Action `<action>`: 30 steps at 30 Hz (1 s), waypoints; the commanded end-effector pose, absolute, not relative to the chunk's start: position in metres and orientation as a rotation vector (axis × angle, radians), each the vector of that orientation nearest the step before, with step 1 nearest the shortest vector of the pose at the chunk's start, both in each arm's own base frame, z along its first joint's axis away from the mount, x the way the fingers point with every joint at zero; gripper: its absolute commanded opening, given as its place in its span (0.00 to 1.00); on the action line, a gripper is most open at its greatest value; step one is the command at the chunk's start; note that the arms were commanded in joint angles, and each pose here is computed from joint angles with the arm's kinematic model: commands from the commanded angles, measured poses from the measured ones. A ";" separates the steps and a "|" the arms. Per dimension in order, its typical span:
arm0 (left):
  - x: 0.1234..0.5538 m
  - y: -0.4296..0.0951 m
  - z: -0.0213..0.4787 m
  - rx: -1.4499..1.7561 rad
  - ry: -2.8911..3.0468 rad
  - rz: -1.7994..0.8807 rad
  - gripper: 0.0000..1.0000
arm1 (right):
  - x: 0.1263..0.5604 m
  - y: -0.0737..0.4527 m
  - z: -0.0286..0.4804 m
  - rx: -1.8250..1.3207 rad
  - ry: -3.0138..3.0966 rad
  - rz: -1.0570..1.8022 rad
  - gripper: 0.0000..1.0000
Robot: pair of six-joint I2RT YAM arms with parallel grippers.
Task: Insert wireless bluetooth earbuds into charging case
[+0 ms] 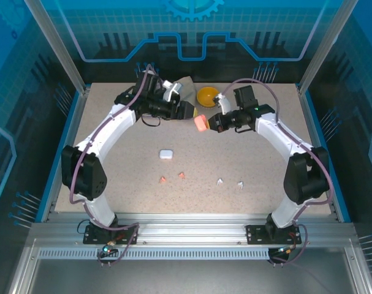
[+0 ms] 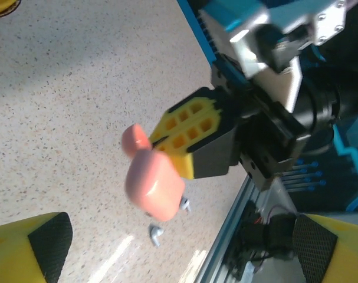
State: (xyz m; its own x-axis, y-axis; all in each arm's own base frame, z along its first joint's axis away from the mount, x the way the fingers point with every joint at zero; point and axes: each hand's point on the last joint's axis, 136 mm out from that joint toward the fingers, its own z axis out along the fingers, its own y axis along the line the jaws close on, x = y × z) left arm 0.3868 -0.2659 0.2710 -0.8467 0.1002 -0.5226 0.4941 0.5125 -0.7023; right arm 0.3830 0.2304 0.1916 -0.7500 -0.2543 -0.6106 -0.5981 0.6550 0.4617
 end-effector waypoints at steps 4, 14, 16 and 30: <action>0.351 -0.256 0.227 0.634 2.562 -1.273 0.99 | 0.357 0.240 0.182 -1.024 2.390 0.791 0.00; 0.336 -0.257 0.209 0.684 2.596 -1.360 0.91 | 0.340 0.253 0.182 -1.154 2.341 0.813 0.00; 0.332 -0.261 0.210 0.700 2.591 -1.411 0.87 | 0.336 0.256 0.187 -1.163 2.321 0.830 0.00; 0.316 -0.280 0.213 0.754 2.564 -1.629 0.63 | 0.325 0.270 0.214 -1.209 2.232 0.851 0.00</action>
State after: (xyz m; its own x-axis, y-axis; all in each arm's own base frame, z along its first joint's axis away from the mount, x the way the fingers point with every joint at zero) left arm 0.3220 -0.2713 0.2034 -0.8926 0.3689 -0.2591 0.4063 0.4096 -0.8168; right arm 0.3342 0.2623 0.2016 -0.5352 -0.5653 -0.6277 -0.8357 0.4626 0.2959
